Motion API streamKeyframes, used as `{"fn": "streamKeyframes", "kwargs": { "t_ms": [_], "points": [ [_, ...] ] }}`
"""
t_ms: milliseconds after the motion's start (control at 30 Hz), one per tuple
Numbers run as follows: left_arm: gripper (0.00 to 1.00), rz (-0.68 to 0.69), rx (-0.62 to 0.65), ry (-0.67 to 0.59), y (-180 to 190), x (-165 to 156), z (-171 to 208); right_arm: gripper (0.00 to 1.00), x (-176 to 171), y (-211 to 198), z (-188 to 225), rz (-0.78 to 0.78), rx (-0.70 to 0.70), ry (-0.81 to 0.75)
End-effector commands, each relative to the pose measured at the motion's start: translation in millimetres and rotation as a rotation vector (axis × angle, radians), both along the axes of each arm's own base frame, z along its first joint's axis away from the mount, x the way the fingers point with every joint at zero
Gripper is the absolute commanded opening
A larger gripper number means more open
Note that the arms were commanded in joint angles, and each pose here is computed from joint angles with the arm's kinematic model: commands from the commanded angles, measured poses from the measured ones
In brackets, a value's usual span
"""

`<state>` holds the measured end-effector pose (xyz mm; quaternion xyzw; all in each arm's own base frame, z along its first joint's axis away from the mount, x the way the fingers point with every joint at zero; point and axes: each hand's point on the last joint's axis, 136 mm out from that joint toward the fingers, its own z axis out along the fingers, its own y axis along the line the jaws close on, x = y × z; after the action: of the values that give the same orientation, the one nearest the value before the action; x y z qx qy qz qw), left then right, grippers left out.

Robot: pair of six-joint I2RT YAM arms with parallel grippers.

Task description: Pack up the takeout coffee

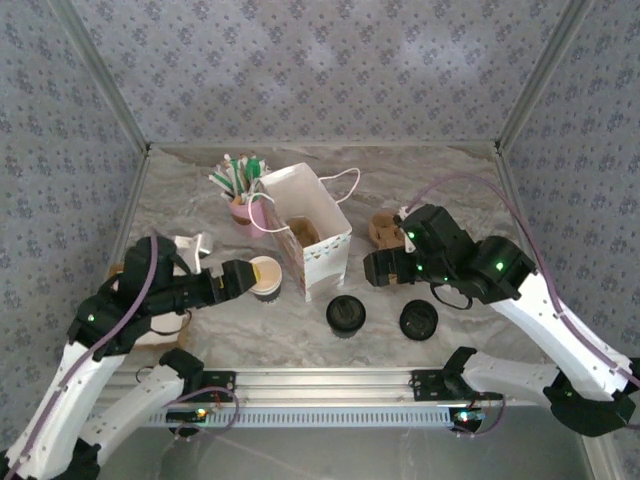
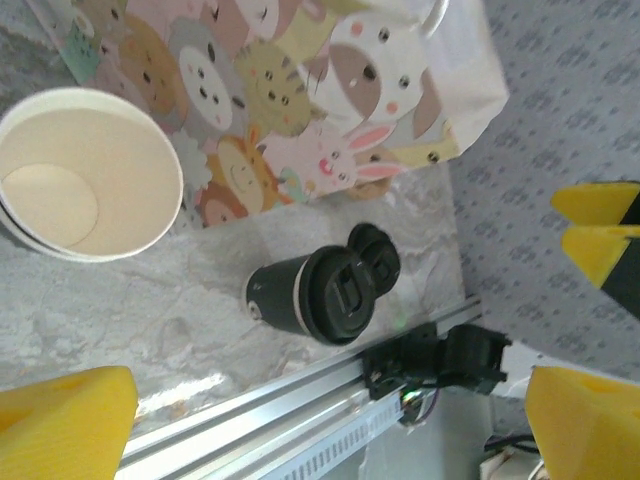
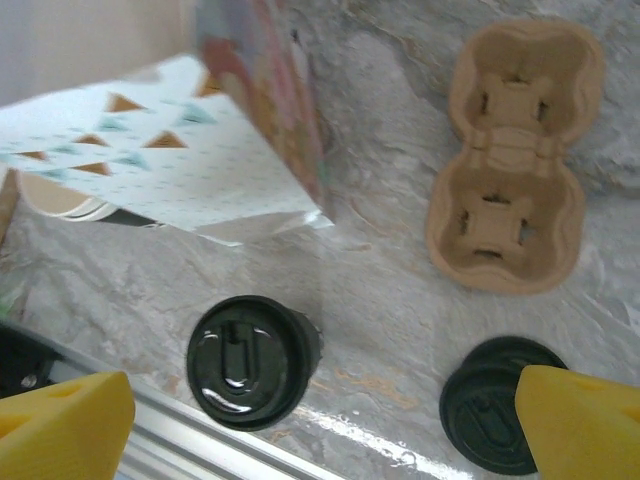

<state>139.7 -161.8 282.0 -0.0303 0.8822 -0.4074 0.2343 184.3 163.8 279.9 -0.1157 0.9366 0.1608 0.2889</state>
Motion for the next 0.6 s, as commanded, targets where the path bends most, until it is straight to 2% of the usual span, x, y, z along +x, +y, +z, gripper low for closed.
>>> {"fn": "streamKeyframes", "kwargs": {
  "t_ms": [0,167,333,433,567],
  "points": [
    [0.99,0.029,0.053,-0.035,-5.2,11.2,-2.2,1.0,3.1,-10.9,-7.8,-0.078,0.065,0.032],
    [0.99,0.018,0.128,-0.079,-23.2,12.8,-15.6,1.0,11.2,-27.4,-17.3,-0.144,0.198,0.071],
    [1.0,0.034,0.177,-0.155,-35.3,11.4,-18.5,1.0,17.4,-38.7,-16.5,-0.144,0.283,-0.01],
    [1.0,0.035,0.212,-0.191,-41.1,8.5,-18.6,1.0,18.1,-28.2,-15.0,-0.085,0.365,-0.002],
    [0.99,0.015,0.249,-0.205,-51.1,4.9,-19.6,0.99,17.5,-17.9,-21.5,-0.022,0.409,0.038]
  ]
}}
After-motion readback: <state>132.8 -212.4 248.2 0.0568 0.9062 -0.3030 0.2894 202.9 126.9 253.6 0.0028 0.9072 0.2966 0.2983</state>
